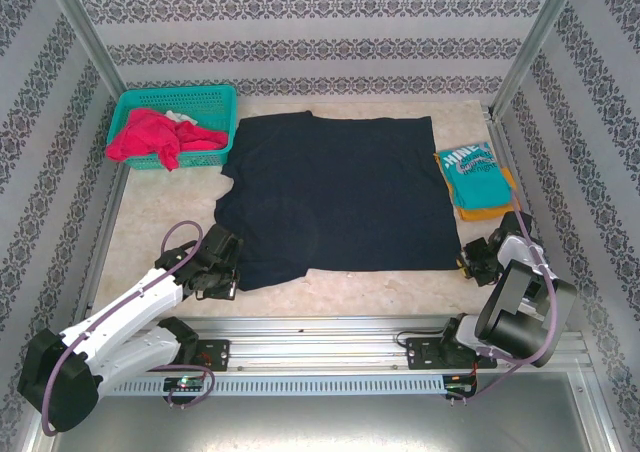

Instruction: Fold and stack the t-shirts

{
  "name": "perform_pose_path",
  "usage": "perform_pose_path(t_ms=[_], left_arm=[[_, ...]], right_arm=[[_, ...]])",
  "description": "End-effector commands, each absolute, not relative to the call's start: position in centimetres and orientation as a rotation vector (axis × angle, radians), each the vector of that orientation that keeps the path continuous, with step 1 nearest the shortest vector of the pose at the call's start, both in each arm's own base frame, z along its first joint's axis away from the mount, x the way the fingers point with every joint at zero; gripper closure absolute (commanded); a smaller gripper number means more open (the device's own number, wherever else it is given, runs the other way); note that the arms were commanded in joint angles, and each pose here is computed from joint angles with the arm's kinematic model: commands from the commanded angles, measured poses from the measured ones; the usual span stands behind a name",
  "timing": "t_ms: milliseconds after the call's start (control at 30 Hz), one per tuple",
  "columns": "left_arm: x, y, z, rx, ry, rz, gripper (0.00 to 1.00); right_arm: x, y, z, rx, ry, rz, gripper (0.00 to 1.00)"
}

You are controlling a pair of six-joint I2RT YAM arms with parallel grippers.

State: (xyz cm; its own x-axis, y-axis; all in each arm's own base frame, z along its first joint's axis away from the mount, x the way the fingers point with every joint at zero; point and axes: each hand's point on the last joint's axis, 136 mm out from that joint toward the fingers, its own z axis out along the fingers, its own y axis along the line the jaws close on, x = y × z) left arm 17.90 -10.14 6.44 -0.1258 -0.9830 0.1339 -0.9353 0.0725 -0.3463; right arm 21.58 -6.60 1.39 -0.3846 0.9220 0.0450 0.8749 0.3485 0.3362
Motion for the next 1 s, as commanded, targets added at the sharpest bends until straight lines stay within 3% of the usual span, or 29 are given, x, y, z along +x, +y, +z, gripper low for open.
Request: perform_pose_path(t_ms=[0,567,967], left_arm=[[18.1,-9.3,7.2,-1.969,2.178,-0.495,1.00],[15.4,-6.6,12.0,-1.865,2.254,-0.320,1.00],[15.4,-6.9,13.9,-1.827,2.307,-0.321,1.00]], right_arm=[[20.8,-6.5,0.8,1.669,2.479,0.462,1.00],[17.1,-4.3,4.3,1.651,2.510,0.471,1.00],[16.1,-5.6,9.5,1.683,2.156,0.366,1.00]])
